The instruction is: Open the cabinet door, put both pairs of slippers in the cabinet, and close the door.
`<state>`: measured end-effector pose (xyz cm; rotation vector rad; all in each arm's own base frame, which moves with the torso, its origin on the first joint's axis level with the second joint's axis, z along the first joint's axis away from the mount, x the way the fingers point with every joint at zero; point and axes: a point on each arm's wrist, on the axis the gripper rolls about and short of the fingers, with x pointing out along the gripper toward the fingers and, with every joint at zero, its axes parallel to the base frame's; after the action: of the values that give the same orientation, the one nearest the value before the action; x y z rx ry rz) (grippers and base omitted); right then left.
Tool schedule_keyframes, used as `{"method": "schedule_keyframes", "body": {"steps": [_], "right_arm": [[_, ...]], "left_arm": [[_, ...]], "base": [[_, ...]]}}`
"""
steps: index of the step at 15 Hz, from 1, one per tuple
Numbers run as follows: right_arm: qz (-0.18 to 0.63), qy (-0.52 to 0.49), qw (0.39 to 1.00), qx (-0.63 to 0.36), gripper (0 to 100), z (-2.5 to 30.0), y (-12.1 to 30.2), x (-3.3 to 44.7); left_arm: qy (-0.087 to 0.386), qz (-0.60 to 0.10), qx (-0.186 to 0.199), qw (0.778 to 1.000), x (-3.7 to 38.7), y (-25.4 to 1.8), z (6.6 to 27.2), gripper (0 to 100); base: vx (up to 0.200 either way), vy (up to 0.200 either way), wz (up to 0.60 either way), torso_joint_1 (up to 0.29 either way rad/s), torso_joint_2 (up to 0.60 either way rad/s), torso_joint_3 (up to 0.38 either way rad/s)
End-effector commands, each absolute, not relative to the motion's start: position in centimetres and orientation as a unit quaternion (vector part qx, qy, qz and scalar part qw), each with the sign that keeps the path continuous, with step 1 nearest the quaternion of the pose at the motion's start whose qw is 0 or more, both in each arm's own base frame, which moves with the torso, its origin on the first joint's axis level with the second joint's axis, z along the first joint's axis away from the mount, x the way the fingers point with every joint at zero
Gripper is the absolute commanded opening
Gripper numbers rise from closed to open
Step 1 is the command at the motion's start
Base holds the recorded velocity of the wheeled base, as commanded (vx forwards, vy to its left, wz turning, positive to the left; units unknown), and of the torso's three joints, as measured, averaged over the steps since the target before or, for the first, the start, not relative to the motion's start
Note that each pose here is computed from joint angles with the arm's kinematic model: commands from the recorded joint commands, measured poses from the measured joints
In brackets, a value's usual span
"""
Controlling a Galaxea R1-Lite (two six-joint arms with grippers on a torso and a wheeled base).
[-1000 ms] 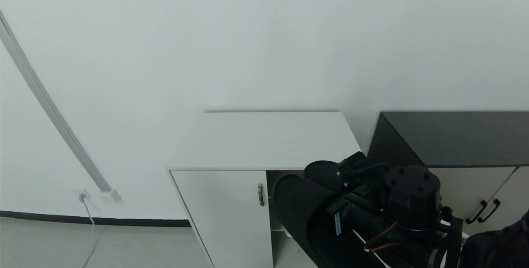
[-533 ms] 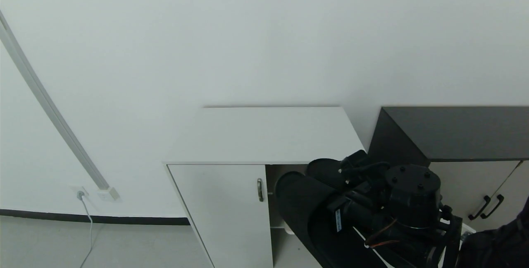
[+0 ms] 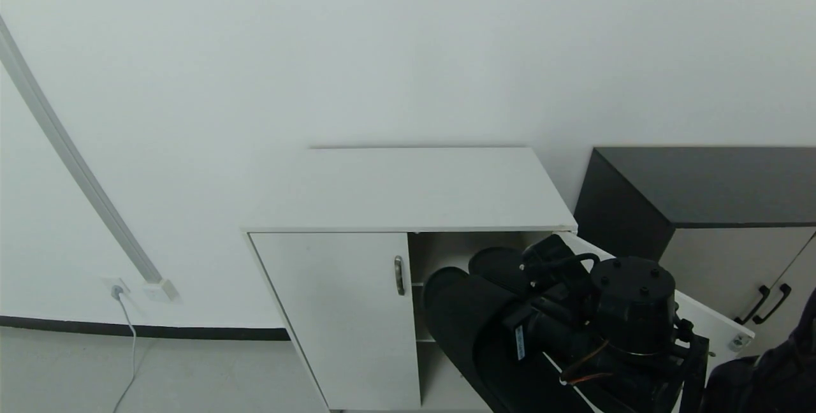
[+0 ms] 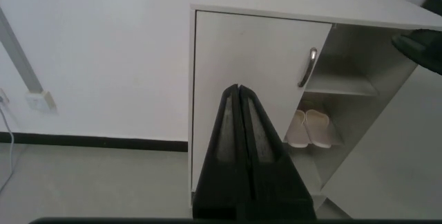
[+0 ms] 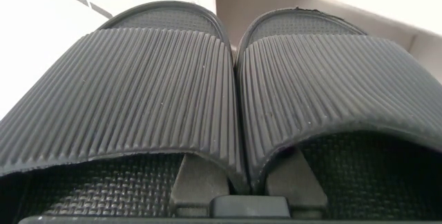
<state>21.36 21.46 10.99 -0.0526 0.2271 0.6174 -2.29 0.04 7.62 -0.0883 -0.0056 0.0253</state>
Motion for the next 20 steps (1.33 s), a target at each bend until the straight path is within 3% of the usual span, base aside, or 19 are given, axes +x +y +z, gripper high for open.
{"method": "schedule_keyframes", "body": {"steps": [1, 20], "right_arm": [[0.303, 0.113, 0.946, -0.027, 0, 10.77, 21.48, 21.37], [0.303, 0.114, 0.945, -0.032, 0, 10.29, 21.41, 21.3]], "left_arm": [[-0.003, 0.013, -0.044, 0.999, -2.29, 0.04, 7.62, 0], [-0.003, 0.013, -0.045, 0.999, -2.29, 0.04, 7.62, 0]], "base": [[0.0, 0.0, 0.0, -0.227, 0.54, 0.305], [0.0, 0.0, 0.0, -0.185, 0.51, 0.32]]}}
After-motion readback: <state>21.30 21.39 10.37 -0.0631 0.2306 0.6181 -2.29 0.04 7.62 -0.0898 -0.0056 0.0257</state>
